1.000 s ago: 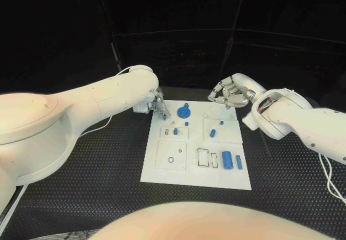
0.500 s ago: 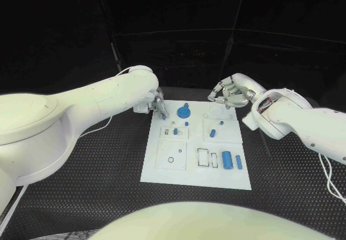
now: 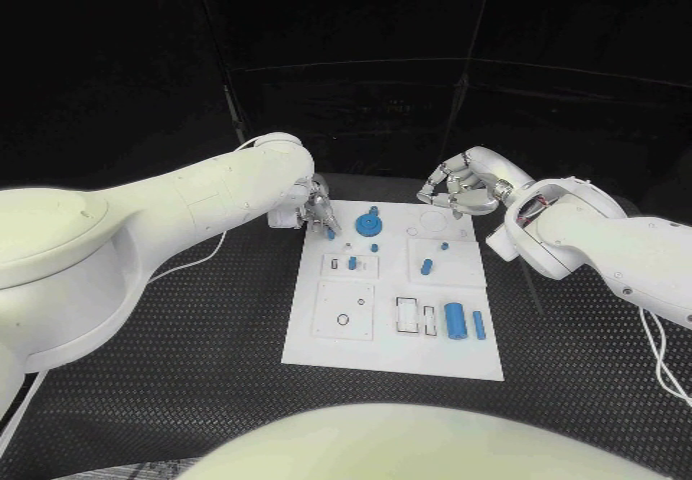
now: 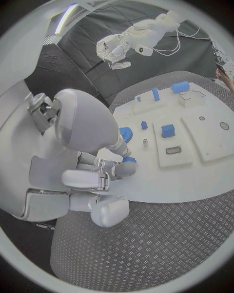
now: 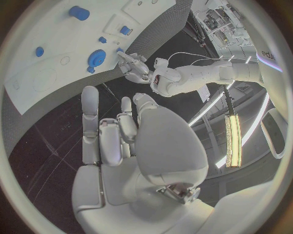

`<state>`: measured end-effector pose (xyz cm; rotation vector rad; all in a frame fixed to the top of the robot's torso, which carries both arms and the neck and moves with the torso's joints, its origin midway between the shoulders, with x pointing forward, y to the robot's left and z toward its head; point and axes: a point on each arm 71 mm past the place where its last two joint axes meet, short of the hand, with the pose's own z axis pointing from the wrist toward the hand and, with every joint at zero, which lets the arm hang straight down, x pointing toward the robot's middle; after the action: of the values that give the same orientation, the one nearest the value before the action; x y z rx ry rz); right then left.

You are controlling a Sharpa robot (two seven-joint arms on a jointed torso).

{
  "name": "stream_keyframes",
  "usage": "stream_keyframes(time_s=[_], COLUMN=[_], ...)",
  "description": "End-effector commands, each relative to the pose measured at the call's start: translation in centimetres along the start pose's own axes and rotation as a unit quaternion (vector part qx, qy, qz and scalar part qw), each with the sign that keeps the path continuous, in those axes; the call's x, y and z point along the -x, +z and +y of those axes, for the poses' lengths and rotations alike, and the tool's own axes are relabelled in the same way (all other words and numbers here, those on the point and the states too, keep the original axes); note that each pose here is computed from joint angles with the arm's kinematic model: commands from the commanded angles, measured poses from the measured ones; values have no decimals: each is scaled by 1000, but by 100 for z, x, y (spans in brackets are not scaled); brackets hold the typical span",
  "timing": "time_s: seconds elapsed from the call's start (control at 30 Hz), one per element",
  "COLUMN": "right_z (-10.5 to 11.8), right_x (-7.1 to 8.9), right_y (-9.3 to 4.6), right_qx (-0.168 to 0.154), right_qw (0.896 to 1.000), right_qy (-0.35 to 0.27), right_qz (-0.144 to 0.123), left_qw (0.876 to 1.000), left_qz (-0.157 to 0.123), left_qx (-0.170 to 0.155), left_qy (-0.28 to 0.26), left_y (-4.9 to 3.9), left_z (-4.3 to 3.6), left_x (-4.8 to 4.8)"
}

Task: Assemble the parts on the task board

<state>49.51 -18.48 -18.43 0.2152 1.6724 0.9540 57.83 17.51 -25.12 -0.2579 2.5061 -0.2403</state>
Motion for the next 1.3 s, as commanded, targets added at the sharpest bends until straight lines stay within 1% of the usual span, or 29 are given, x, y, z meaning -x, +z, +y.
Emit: stream_keyframes(time_s=[0.03,0.27,0.3,0.4,0.57,0.73,0.87,1.03,1.3], right_z=[4,-12,-17,-25,-40,-46,-50,-59,-67], right_x=[7,16,19,24,33,34,33,30,23], right_y=[2,-1,-2,-4,-7,-6,-5,-3,-2], right_qx=[1,-1,-2,-3,-4,-5,-5,-7,-8], right_qw=[1000,1000,1000,1000,1000,1000,1000,1000,1000], right_qy=[0,0,-1,-1,-1,-1,-1,-2,-2], right_qz=[2,2,1,1,0,0,0,2,4], left_qw=[999,997,996,993,989,987,985,985,989], left_qz=[-19,-49,-59,-72,-90,-100,-102,-98,-91], left_qx=[-20,-34,-40,-50,-69,-81,-84,-82,-70], left_qy=[-36,-56,-62,-74,-92,-99,-109,-118,-92], left_y=[-29,-122,-160,-219,-337,-417,-439,-437,-394], left_z=[3,100,119,138,173,224,262,288,315], left_x=[28,27,15,-13,-90,-221,-339,-484,-651])
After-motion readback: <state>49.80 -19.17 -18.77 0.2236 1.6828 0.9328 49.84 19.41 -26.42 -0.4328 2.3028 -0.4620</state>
